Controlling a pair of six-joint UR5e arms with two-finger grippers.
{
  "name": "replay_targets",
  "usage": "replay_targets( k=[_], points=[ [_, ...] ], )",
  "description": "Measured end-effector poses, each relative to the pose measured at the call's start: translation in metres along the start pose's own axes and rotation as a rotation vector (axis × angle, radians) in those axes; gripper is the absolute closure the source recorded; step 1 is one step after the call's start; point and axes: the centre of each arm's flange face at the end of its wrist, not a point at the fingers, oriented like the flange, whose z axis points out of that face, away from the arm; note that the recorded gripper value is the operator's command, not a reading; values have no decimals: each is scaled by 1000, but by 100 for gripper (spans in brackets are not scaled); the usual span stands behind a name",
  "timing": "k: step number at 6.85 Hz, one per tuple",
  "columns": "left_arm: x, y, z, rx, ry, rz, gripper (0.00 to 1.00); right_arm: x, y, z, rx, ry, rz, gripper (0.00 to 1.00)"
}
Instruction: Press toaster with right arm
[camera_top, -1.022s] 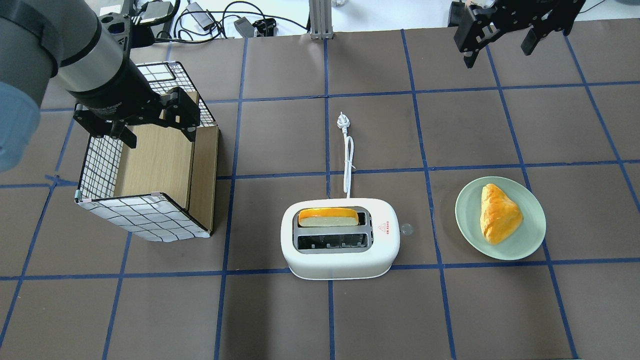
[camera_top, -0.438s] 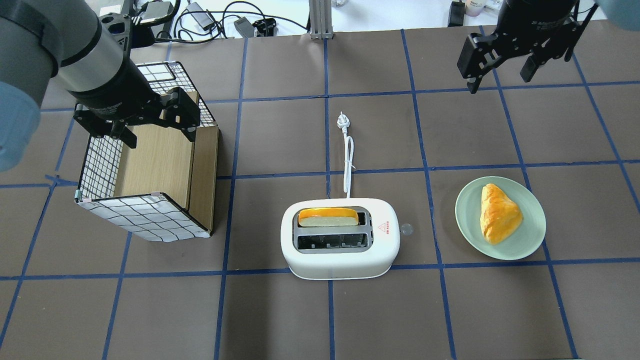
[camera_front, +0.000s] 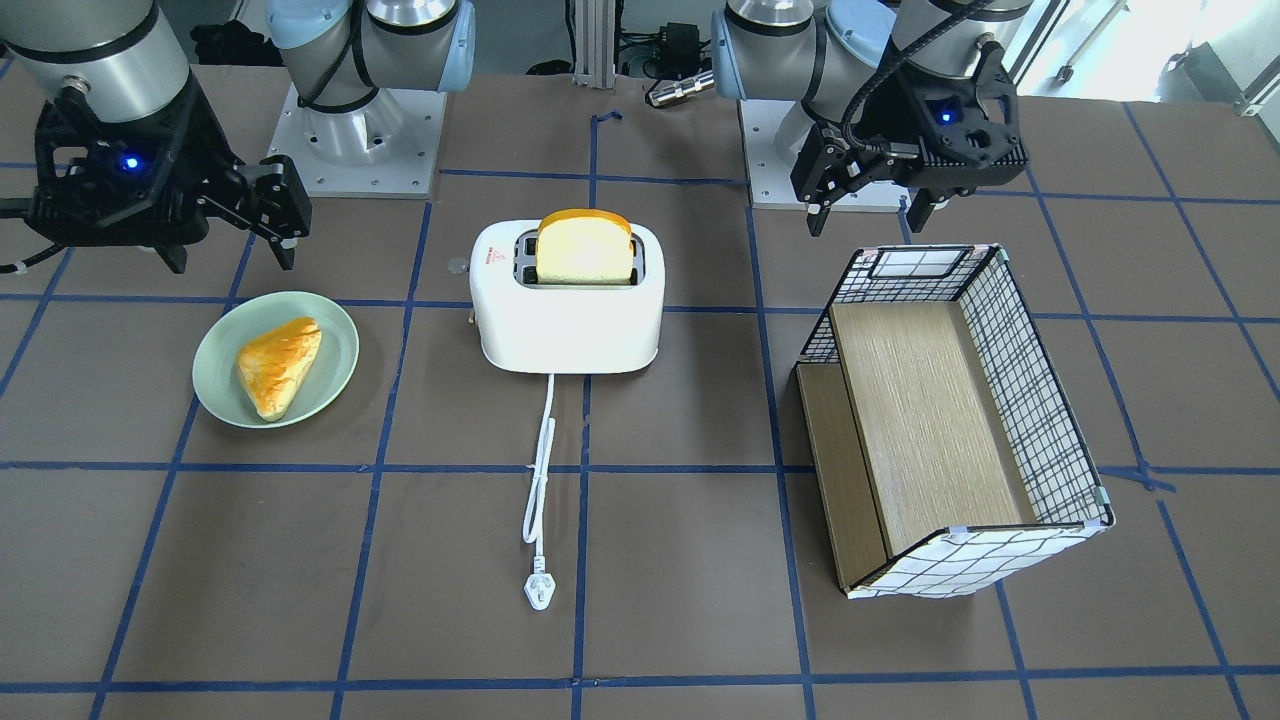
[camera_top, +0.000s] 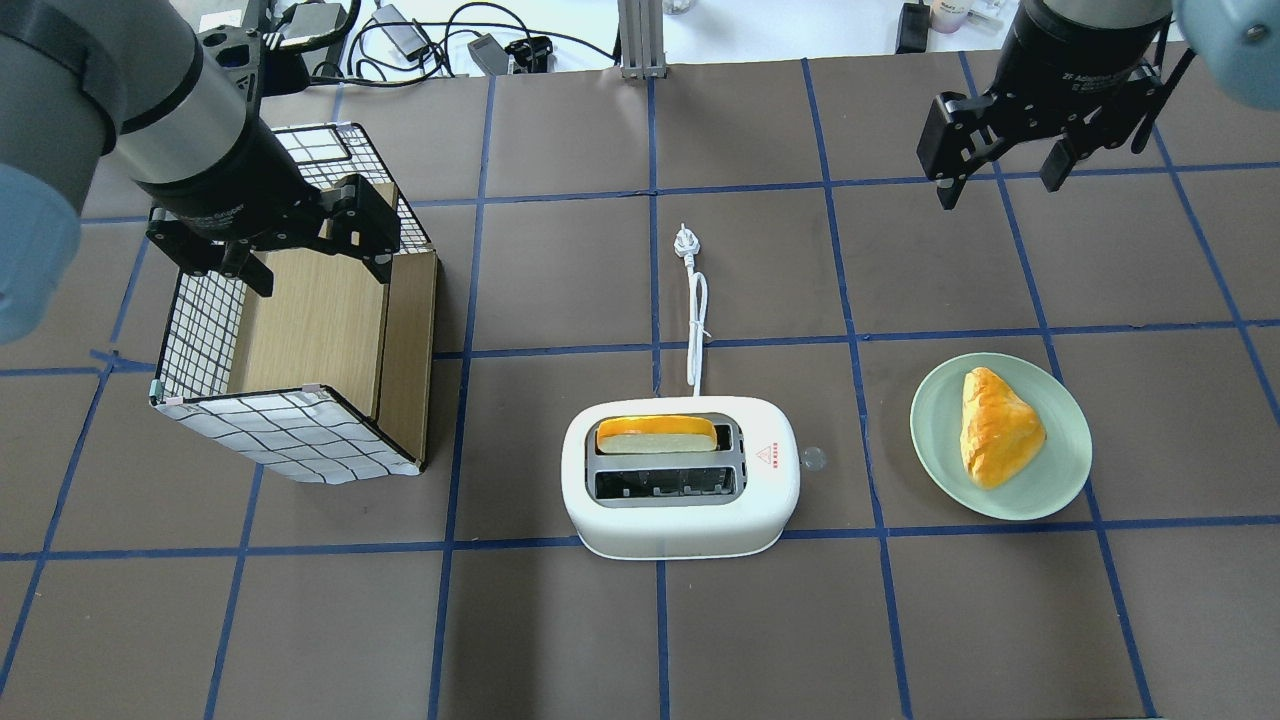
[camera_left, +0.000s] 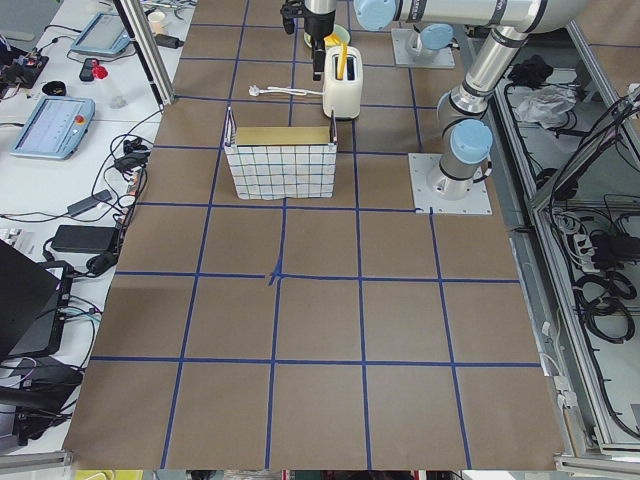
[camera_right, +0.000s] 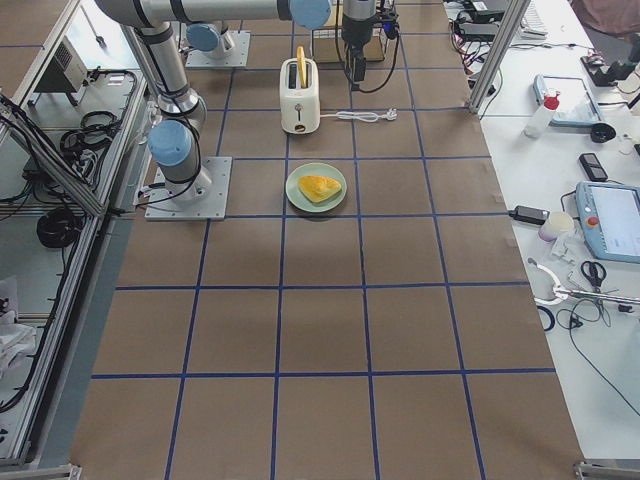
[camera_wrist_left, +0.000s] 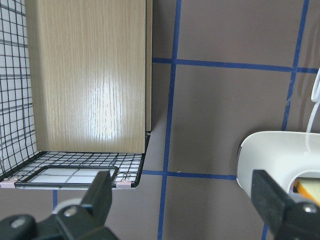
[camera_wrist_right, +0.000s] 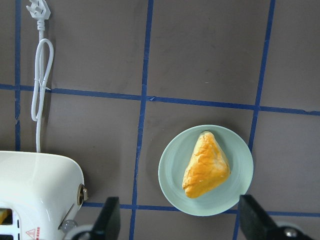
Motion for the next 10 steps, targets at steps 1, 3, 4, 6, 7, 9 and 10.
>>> replay_targets(
  k=[1,3,4,6,7,9,10],
  points=[
    [0,0,0,0,0,0,0,-1,1,1,0,-2,29,15],
    [0,0,0,0,0,0,0,-1,-1,2,22,-1,22,14],
    [0,0,0,0,0,0,0,-1,-2,1,32,2,15,12],
    [0,0,0,0,0,0,0,-3,-1,4,25,3,17,6],
    [0,0,0,0,0,0,0,-5,0,6,21,-4,28,2],
    [0,0,0,0,0,0,0,-11,0,7,21,-32,53,0],
    [0,0,0,0,0,0,0,-13,0,7,24,-50,55,0]
  ],
)
